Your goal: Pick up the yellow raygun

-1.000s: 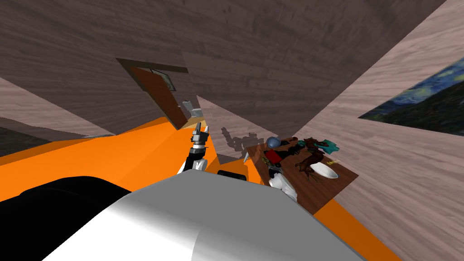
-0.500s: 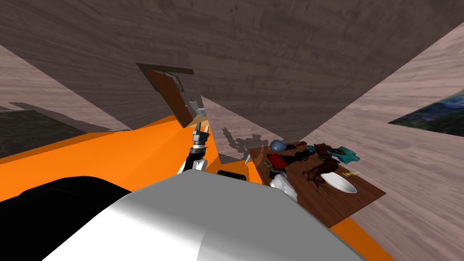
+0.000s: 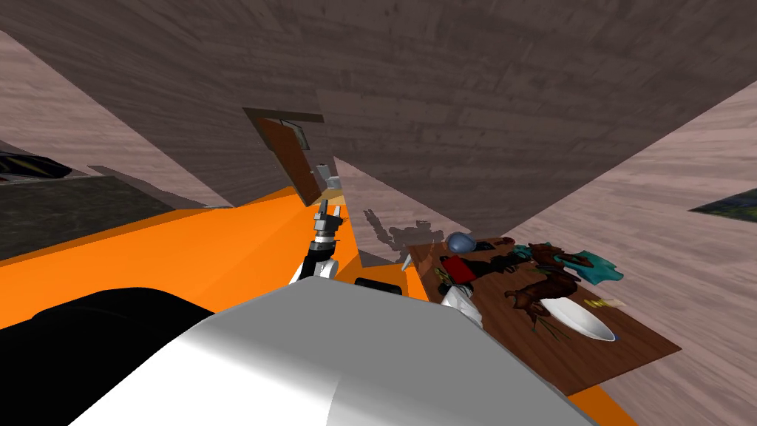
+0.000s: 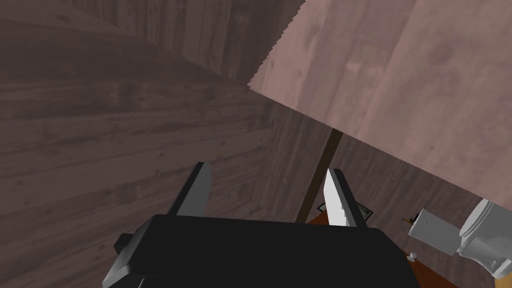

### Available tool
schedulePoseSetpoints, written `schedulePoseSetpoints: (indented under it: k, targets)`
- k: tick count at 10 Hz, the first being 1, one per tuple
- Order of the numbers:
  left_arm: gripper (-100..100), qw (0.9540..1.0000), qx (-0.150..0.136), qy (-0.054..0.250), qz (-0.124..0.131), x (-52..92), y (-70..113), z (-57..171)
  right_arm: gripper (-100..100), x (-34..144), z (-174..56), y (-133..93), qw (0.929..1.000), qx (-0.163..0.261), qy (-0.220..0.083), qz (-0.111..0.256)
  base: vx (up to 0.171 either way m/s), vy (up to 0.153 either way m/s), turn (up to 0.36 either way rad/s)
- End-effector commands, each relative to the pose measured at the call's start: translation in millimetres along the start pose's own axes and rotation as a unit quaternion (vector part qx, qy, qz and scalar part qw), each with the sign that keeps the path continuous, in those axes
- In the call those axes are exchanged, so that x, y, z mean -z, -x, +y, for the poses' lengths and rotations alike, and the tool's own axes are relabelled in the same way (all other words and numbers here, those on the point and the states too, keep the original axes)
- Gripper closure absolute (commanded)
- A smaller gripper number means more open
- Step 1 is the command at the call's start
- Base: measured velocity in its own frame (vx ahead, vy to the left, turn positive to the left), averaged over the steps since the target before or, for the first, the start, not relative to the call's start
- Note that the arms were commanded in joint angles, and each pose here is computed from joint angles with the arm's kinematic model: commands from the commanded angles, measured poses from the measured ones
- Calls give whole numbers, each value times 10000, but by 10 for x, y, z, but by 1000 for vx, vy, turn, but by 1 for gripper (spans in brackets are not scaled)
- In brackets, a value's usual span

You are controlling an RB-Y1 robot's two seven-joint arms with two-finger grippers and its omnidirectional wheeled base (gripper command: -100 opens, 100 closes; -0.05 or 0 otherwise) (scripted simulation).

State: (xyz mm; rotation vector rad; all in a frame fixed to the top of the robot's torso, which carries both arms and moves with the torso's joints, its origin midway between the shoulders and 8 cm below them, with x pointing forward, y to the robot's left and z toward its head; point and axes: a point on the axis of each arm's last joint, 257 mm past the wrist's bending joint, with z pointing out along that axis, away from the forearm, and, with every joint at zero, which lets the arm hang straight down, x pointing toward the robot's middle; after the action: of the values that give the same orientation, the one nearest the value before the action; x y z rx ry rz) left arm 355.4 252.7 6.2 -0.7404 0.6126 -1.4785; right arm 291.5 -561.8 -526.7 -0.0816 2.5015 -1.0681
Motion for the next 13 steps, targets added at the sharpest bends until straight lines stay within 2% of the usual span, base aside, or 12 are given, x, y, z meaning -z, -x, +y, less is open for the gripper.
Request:
schedulePoseSetpoints:
  k: [1, 2, 3, 8, 9, 13]
  targets:
    - [0, 10000, 0, 0, 0, 0, 0, 0, -100, 0, 0, 0, 10000, 0, 0, 0, 8, -12, 29]
    - [0, 10000, 0, 0, 0, 0, 0, 0, 0, -1, 2, -14, 10000, 16, -6, 19, 0, 0, 0]
    - [0, 10000, 0, 0, 0, 0, 0, 0, -100, 41, 75, -57, 10000, 10, -9, 23, 28, -53, 9]
    - [0, 10000, -1, 0, 0, 0, 1, 0, -100, 123, 201, -128, 10000, 8, -14, 27, 41, -71, 11]
    - [0, 10000, 0, 0, 0, 0, 0, 0, 100, 125, 203, -130, 10000, -1, -16, 28, 0, 0, 0]
    - [0, 10000, 0, 0, 0, 0, 0, 0, 100, 127, 213, -133, 10000, 4, -6, 28, 0, 0, 0]
